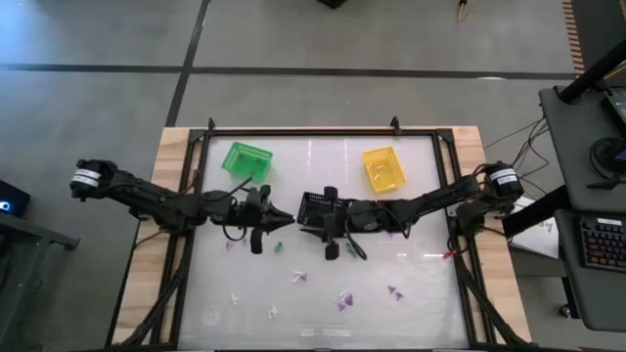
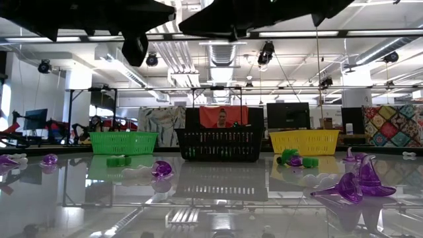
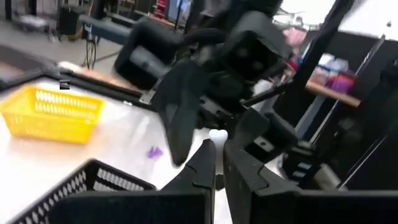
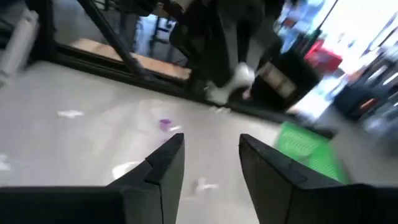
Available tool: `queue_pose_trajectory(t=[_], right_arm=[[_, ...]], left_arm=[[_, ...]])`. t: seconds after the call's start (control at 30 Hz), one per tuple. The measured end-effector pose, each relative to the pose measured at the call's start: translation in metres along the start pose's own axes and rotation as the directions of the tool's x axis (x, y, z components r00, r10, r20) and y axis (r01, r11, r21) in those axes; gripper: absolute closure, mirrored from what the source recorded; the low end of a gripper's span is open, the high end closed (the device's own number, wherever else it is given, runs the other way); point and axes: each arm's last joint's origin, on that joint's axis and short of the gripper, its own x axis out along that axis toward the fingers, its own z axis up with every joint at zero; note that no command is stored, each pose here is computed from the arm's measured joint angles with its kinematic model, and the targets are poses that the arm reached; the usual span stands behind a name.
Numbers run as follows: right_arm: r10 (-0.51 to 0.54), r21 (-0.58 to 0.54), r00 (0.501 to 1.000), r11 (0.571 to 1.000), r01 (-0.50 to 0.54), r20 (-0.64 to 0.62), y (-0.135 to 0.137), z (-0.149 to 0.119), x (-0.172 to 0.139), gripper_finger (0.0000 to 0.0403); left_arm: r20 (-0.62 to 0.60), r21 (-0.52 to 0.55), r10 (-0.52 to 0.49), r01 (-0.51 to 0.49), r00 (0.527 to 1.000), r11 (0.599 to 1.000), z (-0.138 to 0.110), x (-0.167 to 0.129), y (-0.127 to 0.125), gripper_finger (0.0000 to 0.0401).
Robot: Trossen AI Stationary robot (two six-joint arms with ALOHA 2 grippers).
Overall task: Sort Halloween decoration
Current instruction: Put the white bone toy into the yellow bin
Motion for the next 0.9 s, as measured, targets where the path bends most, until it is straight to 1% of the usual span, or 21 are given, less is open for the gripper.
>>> queue_pose_trajectory(t=[0.07, 0.17, 0.27, 0.47, 0.63, 0.9], right_arm=[[-0.045, -0.092, 0.999, 0.995, 0.047, 0.024, 0.006, 0.005, -0.002, 0.0253], [-0.1, -0.215, 0.992, 0.97, 0.114, 0.075, 0.015, 0.015, -0.006, 0.0252], [-0.114, -0.276, 0.989, 0.952, 0.136, 0.094, 0.019, 0.018, -0.007, 0.0252], [-0.133, -0.298, 0.986, 0.942, 0.156, 0.098, 0.019, 0.019, -0.008, 0.0252], [-0.139, -0.315, 0.981, 0.933, 0.177, 0.138, 0.018, 0.023, -0.009, 0.0252], [-0.137, -0.33, 0.981, 0.927, 0.176, 0.139, 0.018, 0.025, -0.008, 0.0252]], left_arm=[[0.0, -0.052, 0.0, 0.0, 1.0, 0.999, 0.0, 0.0, 0.0, 0.0401], [-0.001, -0.105, -0.001, 0.001, 1.0, 0.994, 0.0, 0.0, 0.0, 0.0401], [0.017, -0.133, -0.014, 0.016, 1.0, 0.991, 0.001, -0.001, 0.0, 0.0401], [0.07, -0.162, -0.113, 0.123, 0.991, 0.979, 0.005, 0.001, -0.005, 0.0401], [0.052, -0.178, -0.108, 0.116, 0.993, 0.977, -0.001, 0.006, -0.003, 0.0401], [0.08, -0.187, -0.122, 0.135, 0.989, 0.973, -0.005, 0.012, -0.002, 0.0401]])
